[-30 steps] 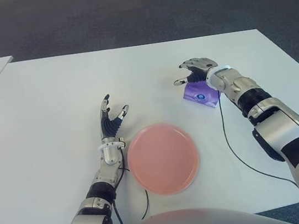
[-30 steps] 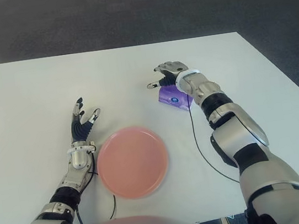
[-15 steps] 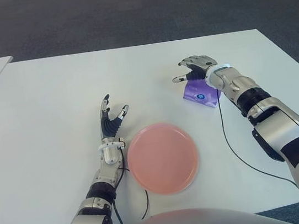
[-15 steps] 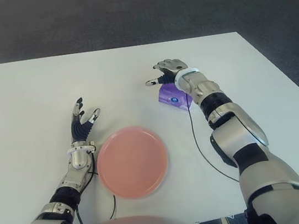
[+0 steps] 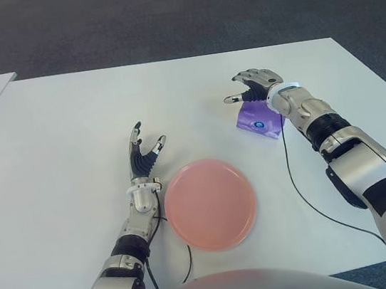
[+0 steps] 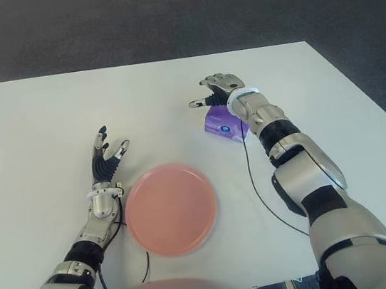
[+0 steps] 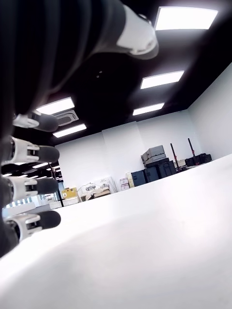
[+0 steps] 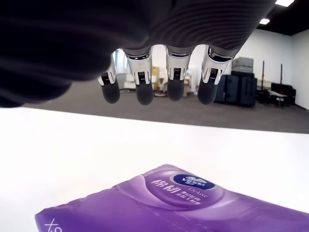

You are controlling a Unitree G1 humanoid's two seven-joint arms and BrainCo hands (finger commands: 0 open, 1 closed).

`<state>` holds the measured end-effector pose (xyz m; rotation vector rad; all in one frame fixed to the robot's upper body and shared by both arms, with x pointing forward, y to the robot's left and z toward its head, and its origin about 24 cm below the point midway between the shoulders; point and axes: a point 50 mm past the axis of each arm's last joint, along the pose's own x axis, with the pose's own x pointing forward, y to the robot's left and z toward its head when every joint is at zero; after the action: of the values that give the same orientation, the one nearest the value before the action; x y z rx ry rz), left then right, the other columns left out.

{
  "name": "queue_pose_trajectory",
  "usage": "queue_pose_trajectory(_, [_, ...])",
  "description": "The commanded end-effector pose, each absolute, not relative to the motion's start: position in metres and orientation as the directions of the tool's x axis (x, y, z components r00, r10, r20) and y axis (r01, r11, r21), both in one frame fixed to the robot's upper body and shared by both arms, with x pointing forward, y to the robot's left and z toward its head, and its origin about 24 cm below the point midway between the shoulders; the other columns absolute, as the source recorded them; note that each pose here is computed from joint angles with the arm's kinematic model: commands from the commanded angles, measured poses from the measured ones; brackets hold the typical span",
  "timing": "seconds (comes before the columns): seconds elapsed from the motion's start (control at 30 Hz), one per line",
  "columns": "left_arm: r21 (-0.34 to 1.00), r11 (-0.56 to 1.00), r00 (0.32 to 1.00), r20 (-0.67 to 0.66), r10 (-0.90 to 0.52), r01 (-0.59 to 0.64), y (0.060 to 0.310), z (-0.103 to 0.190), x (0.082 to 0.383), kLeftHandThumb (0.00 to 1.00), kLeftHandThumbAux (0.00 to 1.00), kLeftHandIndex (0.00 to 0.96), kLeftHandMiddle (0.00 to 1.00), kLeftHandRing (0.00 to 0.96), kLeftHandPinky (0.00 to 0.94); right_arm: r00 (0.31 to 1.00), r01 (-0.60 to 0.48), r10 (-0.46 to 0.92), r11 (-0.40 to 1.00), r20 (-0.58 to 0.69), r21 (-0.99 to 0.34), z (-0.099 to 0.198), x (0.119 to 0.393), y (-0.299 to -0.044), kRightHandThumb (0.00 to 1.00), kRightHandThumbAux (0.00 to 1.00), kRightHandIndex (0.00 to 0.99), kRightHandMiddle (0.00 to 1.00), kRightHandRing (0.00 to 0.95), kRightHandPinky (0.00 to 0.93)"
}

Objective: Put the tissue paper into the plate.

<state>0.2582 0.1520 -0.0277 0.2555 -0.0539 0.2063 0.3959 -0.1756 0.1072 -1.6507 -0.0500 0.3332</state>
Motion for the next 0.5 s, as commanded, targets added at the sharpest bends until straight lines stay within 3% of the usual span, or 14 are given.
queue_pose_trajectory(0.03, [0.296, 0.938, 0.969, -0.11, 0.222, -0.181, 0.1601, -0.0675, 0.2206, 0.006, 0.544, 0.0, 0.0, 0.0, 0.0, 0.958, -0.194, 0.199, -0.088, -0.208, -0.977, 0.099, 0.3931, -0.1819, 0.535, 0.097, 0.0, 0.0, 0.0, 0.0])
queue_pose_trajectory(0.5, [0.291, 0.938, 0.966, -0.115, 0.231, -0.19, 0.1601, -0.067, 0.2216, 0.004, 0.539, 0.0, 0.0, 0.0, 0.0, 0.948, -0.247, 0.184, -0.09, -0.26, -0.965, 0.1014, 0.3914, -0.1867, 0.632, 0.144, 0.0, 0.0, 0.0, 0.0])
